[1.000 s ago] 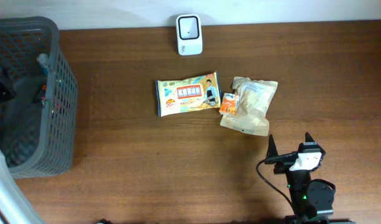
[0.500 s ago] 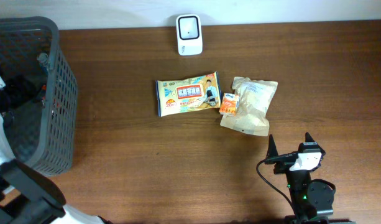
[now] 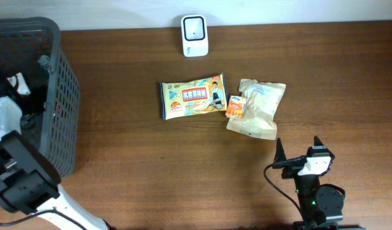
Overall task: Scan the item barcode
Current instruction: 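Grasp the dark snack bag with orange label in the basket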
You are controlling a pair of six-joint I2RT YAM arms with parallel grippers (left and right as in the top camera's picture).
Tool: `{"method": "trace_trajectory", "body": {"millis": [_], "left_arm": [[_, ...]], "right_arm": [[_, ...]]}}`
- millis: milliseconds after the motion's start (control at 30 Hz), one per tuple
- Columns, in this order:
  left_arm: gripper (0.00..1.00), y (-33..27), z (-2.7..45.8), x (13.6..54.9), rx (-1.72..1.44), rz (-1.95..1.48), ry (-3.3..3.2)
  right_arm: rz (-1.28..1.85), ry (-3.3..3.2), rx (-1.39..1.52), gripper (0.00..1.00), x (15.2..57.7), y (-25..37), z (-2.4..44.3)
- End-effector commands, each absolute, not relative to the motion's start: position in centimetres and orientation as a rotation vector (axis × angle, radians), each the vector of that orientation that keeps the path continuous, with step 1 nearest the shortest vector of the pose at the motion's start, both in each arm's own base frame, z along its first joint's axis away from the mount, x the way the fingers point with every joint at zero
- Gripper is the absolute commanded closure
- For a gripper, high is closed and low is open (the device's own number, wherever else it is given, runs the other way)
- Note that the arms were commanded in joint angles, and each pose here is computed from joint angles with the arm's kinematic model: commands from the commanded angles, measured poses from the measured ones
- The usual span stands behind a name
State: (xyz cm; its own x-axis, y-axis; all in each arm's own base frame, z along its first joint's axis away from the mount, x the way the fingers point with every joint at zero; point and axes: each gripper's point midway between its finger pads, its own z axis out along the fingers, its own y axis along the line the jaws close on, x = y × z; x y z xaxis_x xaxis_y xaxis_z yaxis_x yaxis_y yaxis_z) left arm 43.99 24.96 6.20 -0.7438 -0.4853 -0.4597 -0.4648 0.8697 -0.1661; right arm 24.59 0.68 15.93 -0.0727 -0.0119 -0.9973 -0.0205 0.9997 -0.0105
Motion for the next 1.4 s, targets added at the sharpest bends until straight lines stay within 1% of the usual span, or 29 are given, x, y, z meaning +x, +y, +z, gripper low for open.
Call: {"method": "trace_trajectory", "body": {"millis": [0,33,67,100,267,400,467,500,600,633,700,733,900,1000,1033,1233,1367], "left_arm": [[0.16,24.1,4.7,45.3,-0.673,-0.061,2.545],[0.16,24.0,4.3,45.6,-0.667,-0.057,2.548],[0.2,23.9,4.0,45.7,-0.663,-0.05,2.55],[0.21,24.1,3.5,45.7,-0.668,-0.032,2.559],[0.25,25.9,1.5,44.4,-0.725,0.139,2.612],[0.34,27.4,1.6,43.9,-0.752,0.262,2.606],[0.42,27.8,1.7,43.8,-0.758,0.294,2.601],[0.5,27.8,1.7,43.8,-0.758,0.297,2.6],[0.82,27.8,1.7,43.8,-0.758,0.297,2.6],[0.83,27.8,1.7,43.7,-0.758,0.297,2.601],[0.77,27.8,1.6,43.6,-0.759,0.297,2.608],[0.76,27.8,1.6,43.5,-0.758,0.299,2.613],[0.78,28.5,1.2,41.7,-0.799,0.369,2.659],[0.97,28.7,1.0,40.9,-0.82,0.368,2.681],[1.0,28.7,0.9,40.6,-0.828,0.366,2.689],[1.0,29.0,1.0,39.8,-0.849,0.364,2.702],[1.0,28.9,3.5,40.4,-0.834,0.348,2.655]], "right_arm": [[0.006,1.649,-0.034,0.02,24.6,0.8,15.6],[0.006,1.649,-0.034,0.01,24.6,0.8,15.6],[0.006,1.649,-0.034,0.02,24.6,0.8,15.6],[0.006,1.649,-0.034,0.01,24.6,0.8,15.6],[0.006,1.649,-0.034,0.01,24.6,0.8,15.6],[0.006,1.649,-0.034,0.01,24.6,0.8,15.6],[0.006,1.649,-0.034,0.01,24.6,0.8,15.6],[0.006,1.649,-0.034,0.02,24.6,0.8,15.6],[0.006,1.649,-0.034,0.01,24.6,0.8,15.6],[0.006,1.649,-0.034,0.01,24.6,0.8,15.6],[0.006,1.649,-0.034,0.01,24.6,0.8,15.6],[0.006,1.649,-0.034,0.01,24.6,0.8,15.6],[0.006,1.649,-0.034,0.02,24.6,0.8,15.6],[0.006,1.649,-0.034,0.01,24.6,0.8,15.6],[0.006,1.649,-0.034,0.01,24.6,0.8,15.6],[0.006,1.649,-0.034,0.01,24.6,0.8,15.6],[0.006,1.649,-0.034,0.01,24.6,0.8,15.6]]}}
